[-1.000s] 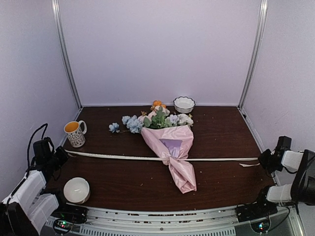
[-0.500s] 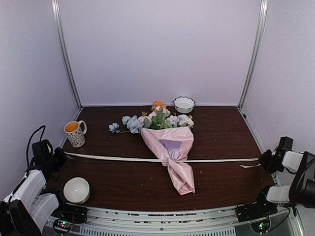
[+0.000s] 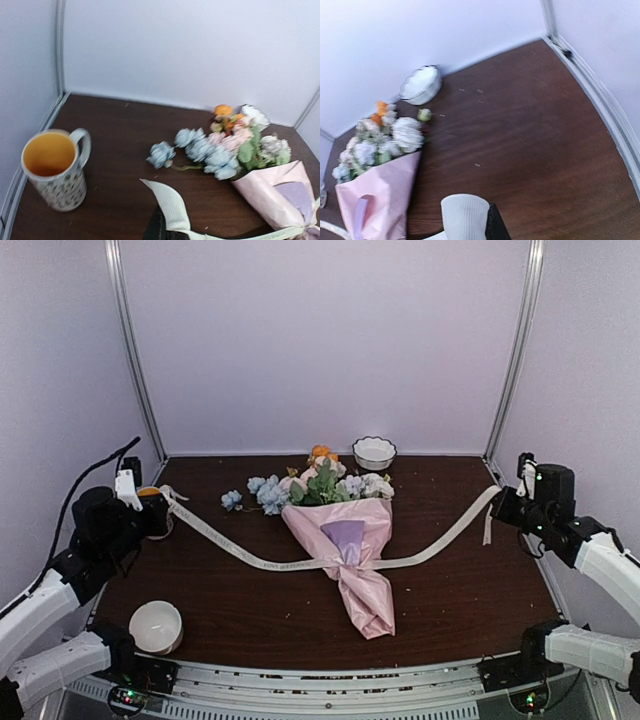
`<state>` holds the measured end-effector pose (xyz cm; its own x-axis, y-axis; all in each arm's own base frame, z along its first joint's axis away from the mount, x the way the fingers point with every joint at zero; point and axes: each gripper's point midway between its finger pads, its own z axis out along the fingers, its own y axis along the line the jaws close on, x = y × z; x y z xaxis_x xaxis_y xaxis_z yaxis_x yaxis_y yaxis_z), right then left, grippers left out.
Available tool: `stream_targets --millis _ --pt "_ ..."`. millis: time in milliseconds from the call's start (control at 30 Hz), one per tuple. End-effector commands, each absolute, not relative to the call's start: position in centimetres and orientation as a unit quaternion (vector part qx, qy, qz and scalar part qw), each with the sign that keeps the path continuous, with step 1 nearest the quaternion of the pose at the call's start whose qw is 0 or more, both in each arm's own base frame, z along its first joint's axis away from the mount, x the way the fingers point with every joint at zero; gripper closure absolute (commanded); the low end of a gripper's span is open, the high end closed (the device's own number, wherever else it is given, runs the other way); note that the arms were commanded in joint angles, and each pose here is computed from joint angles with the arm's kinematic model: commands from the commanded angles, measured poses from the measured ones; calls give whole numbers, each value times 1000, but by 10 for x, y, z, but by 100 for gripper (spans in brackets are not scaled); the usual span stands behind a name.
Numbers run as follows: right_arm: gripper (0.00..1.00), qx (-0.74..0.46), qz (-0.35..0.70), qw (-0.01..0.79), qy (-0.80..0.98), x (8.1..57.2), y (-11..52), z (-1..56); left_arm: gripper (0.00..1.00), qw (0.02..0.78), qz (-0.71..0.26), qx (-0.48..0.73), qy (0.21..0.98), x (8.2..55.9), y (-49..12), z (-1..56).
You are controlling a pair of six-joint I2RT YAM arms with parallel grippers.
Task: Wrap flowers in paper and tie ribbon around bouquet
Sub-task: Tie the ribbon around the folded bouquet, then cross the half-tied ribbon over the folded bouquet.
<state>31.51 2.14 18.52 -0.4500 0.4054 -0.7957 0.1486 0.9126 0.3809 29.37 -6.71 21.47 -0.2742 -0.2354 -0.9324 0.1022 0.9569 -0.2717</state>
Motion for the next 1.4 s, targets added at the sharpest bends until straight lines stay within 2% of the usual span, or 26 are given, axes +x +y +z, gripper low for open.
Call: stream_targets --millis 0,133,233,333,467,633,733,867,1033,1167,1367 --pt "100 35 147 558 816 320 91 259 100 681 -110 60 722 299 -105 291" --pt "100 -120 195 578 783 297 178 329 100 700 -158 159 678 294 -158 341" --pt "100 -180 246 593 745 274 208 369 100 725 -192 182 636 286 -170 384" --pt "100 -198 279 594 728 261 217 381 100 732 -213 222 607 277 -184 418" --pt "100 -197 266 548 768 263 218 335 100 731 -242 262 582 270 -201 442" --pt "100 -186 206 394 876 266 231 196 100 735 -253 275 565 268 -209 456" --pt "100 -227 218 342 885 245 270 149 100 729 -260 280 568 271 -214 454" --pt "100 -309 273 294 863 210 340 132 100 727 -268 288 562 270 -219 455" --pt "100 -365 360 273 814 185 397 160 100 731 -250 318 550 260 -218 464" --pt "100 -345 311 313 828 209 374 173 100 731 -242 319 553 256 -214 465" --pt "100 -166 193 337 906 266 244 145 100 708 -292 347 542 249 -233 461"
